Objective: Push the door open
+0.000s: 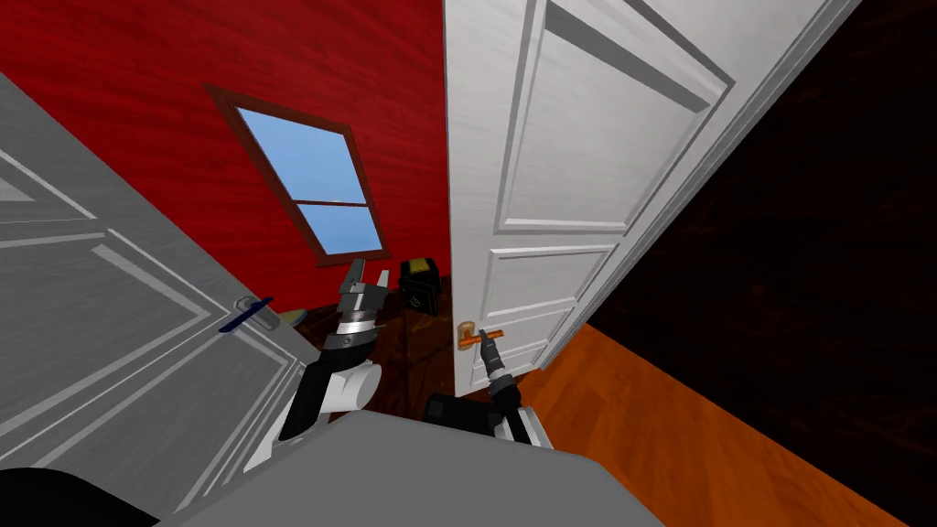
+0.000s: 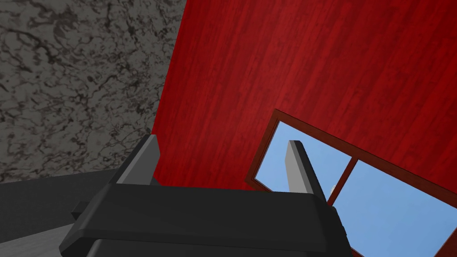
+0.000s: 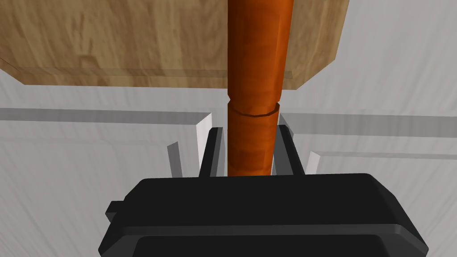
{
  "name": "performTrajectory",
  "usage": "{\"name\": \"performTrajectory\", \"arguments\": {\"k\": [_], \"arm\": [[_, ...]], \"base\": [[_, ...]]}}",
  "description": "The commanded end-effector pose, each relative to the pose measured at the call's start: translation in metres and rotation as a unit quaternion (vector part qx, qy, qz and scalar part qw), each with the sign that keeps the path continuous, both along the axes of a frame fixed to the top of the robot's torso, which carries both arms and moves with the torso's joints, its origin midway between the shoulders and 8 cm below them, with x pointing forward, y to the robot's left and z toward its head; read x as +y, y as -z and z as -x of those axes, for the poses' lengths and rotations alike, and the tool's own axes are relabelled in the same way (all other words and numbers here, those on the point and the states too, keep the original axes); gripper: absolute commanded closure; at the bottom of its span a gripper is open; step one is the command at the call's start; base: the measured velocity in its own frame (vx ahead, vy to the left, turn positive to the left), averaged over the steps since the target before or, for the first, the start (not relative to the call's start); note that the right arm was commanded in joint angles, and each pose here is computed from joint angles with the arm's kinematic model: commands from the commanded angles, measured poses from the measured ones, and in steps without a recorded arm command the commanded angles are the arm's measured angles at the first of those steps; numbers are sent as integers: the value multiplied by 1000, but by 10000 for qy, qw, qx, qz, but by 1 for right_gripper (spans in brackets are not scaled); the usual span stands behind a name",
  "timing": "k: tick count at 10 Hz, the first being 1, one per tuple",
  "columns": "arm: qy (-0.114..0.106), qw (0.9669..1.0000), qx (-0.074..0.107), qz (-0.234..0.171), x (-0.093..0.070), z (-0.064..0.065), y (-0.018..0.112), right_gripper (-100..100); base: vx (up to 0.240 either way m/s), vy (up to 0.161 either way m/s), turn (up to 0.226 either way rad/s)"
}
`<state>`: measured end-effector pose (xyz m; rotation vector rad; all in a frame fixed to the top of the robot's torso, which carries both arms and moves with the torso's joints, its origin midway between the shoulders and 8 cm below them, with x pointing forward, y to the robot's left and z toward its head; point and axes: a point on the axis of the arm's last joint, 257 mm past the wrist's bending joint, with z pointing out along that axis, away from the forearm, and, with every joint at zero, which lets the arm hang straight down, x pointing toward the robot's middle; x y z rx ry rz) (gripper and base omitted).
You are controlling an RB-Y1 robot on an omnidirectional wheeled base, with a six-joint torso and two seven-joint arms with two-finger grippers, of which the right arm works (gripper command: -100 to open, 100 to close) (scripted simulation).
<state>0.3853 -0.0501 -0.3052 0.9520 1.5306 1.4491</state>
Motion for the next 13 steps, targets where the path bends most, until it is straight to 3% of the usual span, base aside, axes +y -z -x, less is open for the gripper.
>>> {"name": "performTrajectory", "arguments": {"k": [1, 13], "arm": [[187, 9998, 7, 56, -19, -11, -1, 100], [952, 9954, -11, -134, -74, -52, -8, 100]], "base": [[142, 145, -111], [114, 149, -89]]}}
